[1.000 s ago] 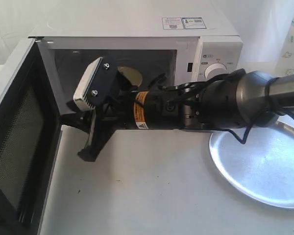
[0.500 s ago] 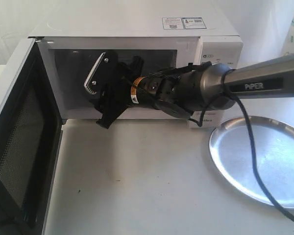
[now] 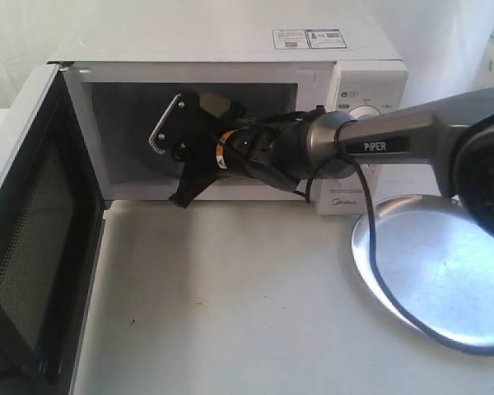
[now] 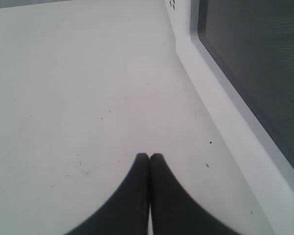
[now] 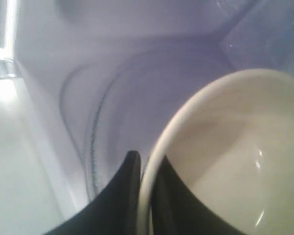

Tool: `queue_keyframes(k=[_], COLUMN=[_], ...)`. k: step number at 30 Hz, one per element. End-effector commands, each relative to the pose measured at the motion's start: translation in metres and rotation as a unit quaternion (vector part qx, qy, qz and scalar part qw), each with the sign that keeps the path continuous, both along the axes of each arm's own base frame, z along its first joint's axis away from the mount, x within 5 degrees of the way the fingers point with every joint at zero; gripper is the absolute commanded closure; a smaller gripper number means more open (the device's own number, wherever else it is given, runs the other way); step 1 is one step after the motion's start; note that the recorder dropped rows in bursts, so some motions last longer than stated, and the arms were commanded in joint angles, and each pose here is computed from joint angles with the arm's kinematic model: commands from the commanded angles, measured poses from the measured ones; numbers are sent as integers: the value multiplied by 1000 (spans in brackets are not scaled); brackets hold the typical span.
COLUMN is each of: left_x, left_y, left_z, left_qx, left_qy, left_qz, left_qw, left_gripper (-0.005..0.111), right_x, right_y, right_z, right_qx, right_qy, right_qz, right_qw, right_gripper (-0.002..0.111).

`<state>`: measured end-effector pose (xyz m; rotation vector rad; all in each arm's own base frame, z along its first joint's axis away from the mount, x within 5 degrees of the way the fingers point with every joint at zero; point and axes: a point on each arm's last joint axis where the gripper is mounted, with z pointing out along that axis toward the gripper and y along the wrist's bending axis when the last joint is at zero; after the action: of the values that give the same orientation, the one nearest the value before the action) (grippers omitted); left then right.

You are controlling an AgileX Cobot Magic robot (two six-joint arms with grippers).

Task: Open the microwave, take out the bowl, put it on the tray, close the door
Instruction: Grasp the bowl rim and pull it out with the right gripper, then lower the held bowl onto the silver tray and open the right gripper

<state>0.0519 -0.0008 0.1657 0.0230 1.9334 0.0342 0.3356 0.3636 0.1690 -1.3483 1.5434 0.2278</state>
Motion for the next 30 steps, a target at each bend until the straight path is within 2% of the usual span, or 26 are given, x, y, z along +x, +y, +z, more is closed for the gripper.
queue_keyframes(k=[1, 3, 6, 9, 12, 15, 19, 22, 25, 30], left_x=[0, 0, 0, 0, 0, 0, 0, 0, 0, 0], left_y=[-1, -1, -1, -1, -1, -1, -1, -1, -1, -1], left_z=[1, 1, 1, 1, 1, 1, 1, 1, 1, 1], left_qx=[-5, -5, -5, -5, -5, -5, -5, -5, -5, -5], left_qy=[-2, -2, -2, -2, -2, -2, -2, -2, -2, -2], left_qz=[-2, -2, -2, -2, -2, -2, -2, -2, -2, -2], left_qw=[1000, 1000, 1000, 1000, 1000, 1000, 1000, 1000, 1000, 1000], left_gripper=[107, 107, 107, 107, 107, 107, 107, 107, 107, 107], right_x=[-32, -50, -82, -114, -132, -134, -129, -125, -121, -109], right_y=[4, 3, -5, -24, -50, -83, -130, -159, -177, -188], right_z=[36, 49, 63, 73, 76, 71, 53, 30, 13, -3], right_qx=[-15, -43, -129, -220, -293, -337, -391, -418, -400, -310], right_qy=[-10, -8, 6, 65, 115, 150, 140, 118, 85, 19], right_qz=[11, 11, -6, -38, -75, -170, -303, -354, -381, -387], right_qw=[1000, 999, 992, 973, 946, 914, 858, 828, 829, 868], right_gripper=[108, 108, 108, 108, 108, 108, 108, 108, 108, 108])
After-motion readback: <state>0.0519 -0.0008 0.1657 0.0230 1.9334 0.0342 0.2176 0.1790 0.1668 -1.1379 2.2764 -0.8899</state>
